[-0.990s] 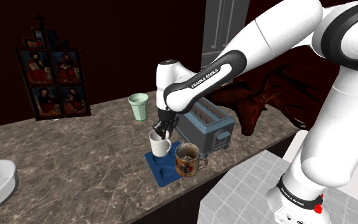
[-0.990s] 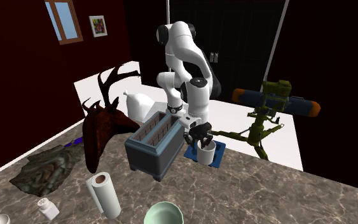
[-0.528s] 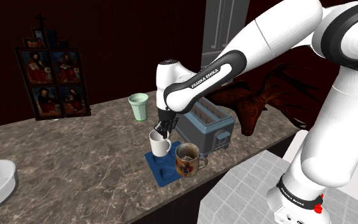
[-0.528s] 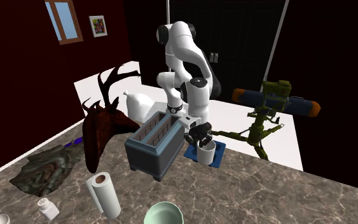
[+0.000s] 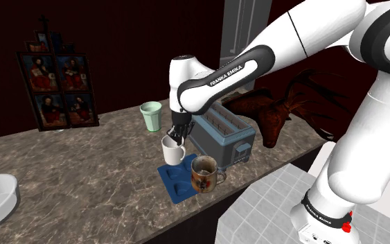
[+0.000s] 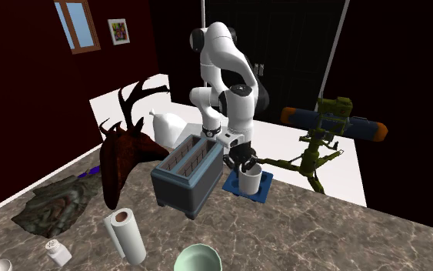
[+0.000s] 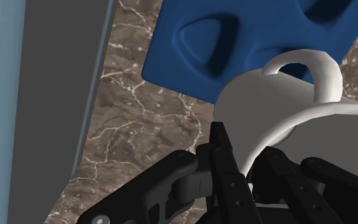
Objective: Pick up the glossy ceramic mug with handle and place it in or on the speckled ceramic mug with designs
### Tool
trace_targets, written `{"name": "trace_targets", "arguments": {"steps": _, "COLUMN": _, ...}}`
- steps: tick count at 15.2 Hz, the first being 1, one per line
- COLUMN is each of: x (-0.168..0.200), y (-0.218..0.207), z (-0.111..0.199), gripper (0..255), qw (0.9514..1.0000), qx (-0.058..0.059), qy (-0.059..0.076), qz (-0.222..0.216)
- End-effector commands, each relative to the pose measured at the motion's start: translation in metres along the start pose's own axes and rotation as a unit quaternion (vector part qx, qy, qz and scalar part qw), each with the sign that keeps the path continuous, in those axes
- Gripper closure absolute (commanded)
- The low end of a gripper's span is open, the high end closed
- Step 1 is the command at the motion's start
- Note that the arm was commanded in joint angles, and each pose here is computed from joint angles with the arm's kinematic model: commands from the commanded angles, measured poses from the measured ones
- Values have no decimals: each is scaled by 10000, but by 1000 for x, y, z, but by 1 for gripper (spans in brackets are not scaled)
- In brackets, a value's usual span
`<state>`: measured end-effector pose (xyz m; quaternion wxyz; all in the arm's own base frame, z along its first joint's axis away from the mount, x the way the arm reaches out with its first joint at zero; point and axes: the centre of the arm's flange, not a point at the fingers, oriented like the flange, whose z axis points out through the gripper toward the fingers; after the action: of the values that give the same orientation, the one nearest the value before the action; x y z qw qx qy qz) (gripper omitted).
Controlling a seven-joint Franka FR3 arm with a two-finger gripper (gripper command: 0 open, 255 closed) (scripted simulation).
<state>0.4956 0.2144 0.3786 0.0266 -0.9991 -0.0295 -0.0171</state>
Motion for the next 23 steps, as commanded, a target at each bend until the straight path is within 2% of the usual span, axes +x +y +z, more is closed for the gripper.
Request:
{"name": "trace_targets", "arguments": {"steps": 1, "x": 0, "y": 0, "z": -11, "gripper": 255, "qw": 10000, "qx": 0, "qy": -1, "qz": -1}}
{"name": "trace_targets", "arguments": {"steps": 23, "x": 5, "y": -6, "z": -127, "gripper": 255, "qw": 10000, "qx": 0, "qy": -1, "qz": -1}}
